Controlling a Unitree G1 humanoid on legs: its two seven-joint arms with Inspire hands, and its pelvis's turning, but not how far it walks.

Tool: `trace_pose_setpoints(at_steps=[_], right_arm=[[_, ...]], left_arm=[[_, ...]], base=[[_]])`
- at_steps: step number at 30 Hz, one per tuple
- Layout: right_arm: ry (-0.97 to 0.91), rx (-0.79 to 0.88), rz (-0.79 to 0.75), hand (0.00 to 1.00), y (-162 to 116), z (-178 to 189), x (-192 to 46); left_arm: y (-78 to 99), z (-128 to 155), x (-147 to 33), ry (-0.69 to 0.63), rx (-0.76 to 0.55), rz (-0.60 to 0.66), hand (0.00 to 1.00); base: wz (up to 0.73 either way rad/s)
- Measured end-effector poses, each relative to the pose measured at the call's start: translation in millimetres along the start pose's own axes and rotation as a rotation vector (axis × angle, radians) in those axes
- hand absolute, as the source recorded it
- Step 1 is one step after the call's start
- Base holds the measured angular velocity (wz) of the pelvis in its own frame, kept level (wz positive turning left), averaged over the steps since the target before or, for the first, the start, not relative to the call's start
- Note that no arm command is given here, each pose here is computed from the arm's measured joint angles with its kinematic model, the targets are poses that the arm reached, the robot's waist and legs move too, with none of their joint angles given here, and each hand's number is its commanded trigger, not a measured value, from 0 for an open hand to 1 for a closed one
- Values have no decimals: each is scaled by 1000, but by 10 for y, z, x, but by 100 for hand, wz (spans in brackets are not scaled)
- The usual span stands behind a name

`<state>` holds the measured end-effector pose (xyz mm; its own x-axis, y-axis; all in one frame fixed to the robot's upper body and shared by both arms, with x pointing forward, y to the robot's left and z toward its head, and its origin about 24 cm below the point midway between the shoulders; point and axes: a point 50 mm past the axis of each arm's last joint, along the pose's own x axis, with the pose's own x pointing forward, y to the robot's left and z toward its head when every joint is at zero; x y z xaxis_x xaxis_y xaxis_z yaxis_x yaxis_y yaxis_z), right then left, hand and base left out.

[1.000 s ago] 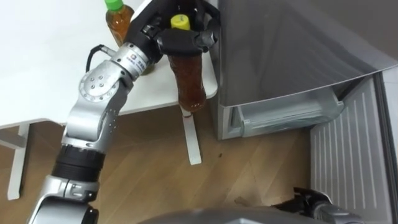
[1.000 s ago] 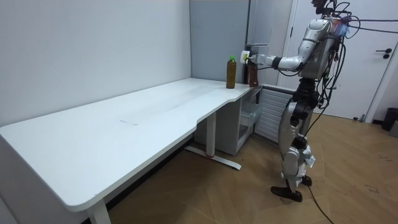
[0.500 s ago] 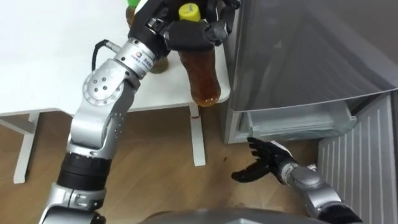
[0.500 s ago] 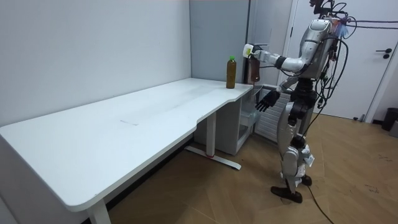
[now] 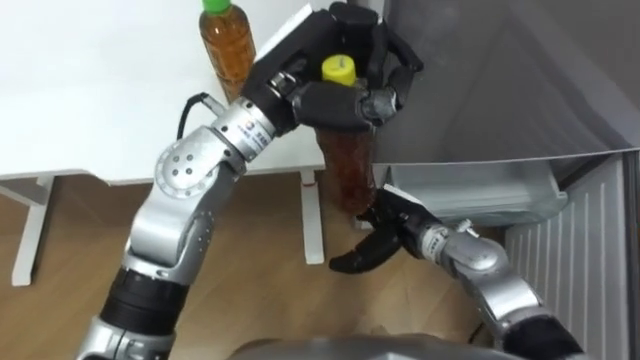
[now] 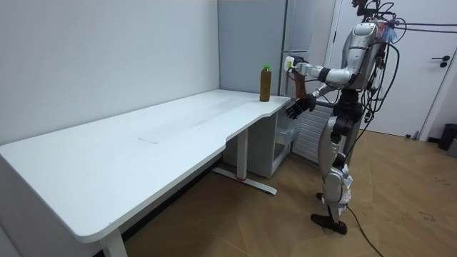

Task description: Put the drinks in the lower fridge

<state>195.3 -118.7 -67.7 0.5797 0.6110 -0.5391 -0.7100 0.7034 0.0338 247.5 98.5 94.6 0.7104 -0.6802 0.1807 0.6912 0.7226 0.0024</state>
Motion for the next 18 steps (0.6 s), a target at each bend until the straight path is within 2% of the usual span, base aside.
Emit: trace_pose_setpoints(at_steps=[5,18], right_arm=[[-9,-1,115,0,101,30,18],[20,4,202,0,118,-9,-13]], left_arm=[[3,9,-7,-3,7,-10,100],[-26,-28,-38,5,-5,-35,100]], base=[[-1],[0]])
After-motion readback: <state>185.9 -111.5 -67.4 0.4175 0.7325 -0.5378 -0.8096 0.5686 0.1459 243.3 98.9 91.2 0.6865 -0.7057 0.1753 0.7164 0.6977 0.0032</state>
